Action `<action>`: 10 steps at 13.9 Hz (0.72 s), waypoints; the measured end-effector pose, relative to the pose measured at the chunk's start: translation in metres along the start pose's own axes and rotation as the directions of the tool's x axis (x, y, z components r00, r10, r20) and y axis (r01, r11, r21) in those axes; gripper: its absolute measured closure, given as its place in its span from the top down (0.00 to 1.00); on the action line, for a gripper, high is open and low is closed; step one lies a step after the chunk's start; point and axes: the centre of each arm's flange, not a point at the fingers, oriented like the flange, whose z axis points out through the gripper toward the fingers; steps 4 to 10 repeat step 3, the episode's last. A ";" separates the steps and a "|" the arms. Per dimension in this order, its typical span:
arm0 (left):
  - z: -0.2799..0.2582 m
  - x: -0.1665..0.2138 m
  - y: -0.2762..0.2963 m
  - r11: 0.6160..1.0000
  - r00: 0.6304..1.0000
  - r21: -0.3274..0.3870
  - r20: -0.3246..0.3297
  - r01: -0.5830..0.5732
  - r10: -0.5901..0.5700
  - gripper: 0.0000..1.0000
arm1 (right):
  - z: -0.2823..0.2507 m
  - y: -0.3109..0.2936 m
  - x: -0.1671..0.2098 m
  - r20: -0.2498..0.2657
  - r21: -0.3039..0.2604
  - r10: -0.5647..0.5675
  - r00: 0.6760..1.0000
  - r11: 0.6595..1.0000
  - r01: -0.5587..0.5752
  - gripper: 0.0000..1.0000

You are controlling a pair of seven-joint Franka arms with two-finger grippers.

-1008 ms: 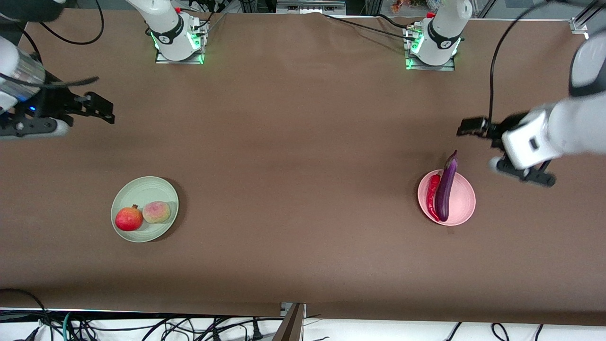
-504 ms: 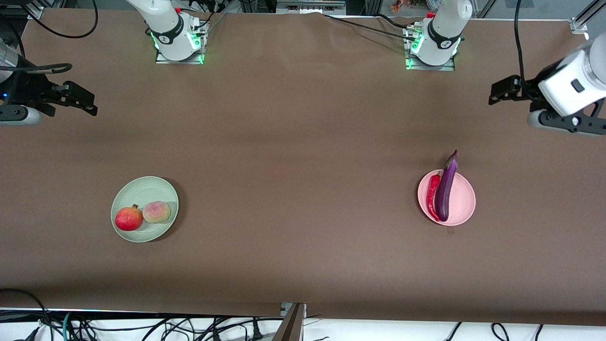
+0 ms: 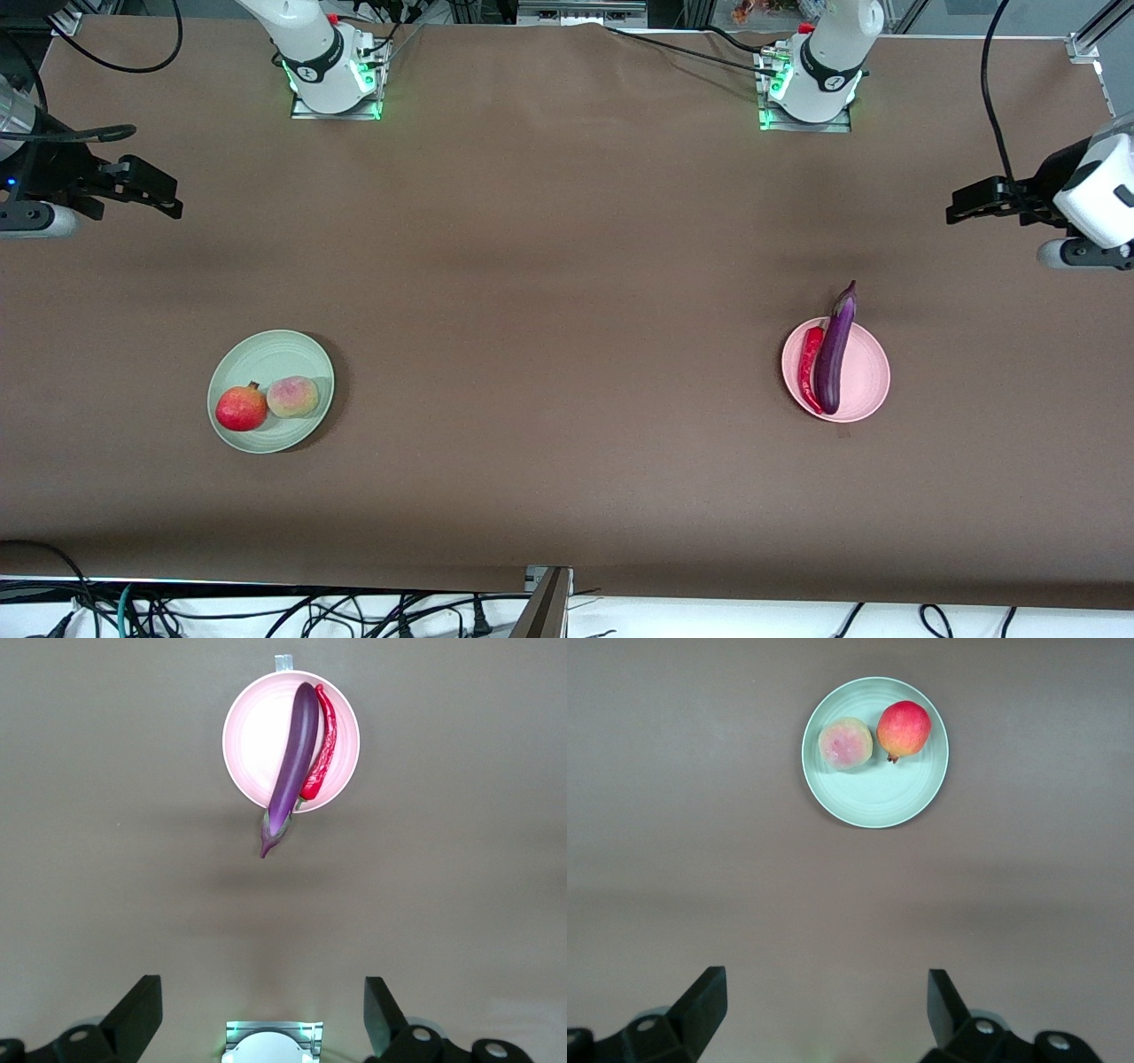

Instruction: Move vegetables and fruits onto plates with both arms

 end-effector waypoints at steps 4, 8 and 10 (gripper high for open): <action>-0.002 -0.002 -0.001 1.000 1.000 0.000 -0.005 0.003 -0.003 1.00 | 0.001 0.000 0.001 0.002 0.000 0.000 1.000 1.000 0.000 1.00; -0.002 -0.002 -0.001 1.000 1.000 0.000 -0.005 0.003 -0.003 1.00 | 0.001 0.000 0.001 0.002 0.000 0.000 1.000 1.000 0.000 1.00; -0.002 -0.002 -0.001 1.000 1.000 0.000 -0.005 0.003 -0.003 1.00 | 0.001 0.000 0.001 0.002 0.000 0.000 1.000 1.000 0.000 1.00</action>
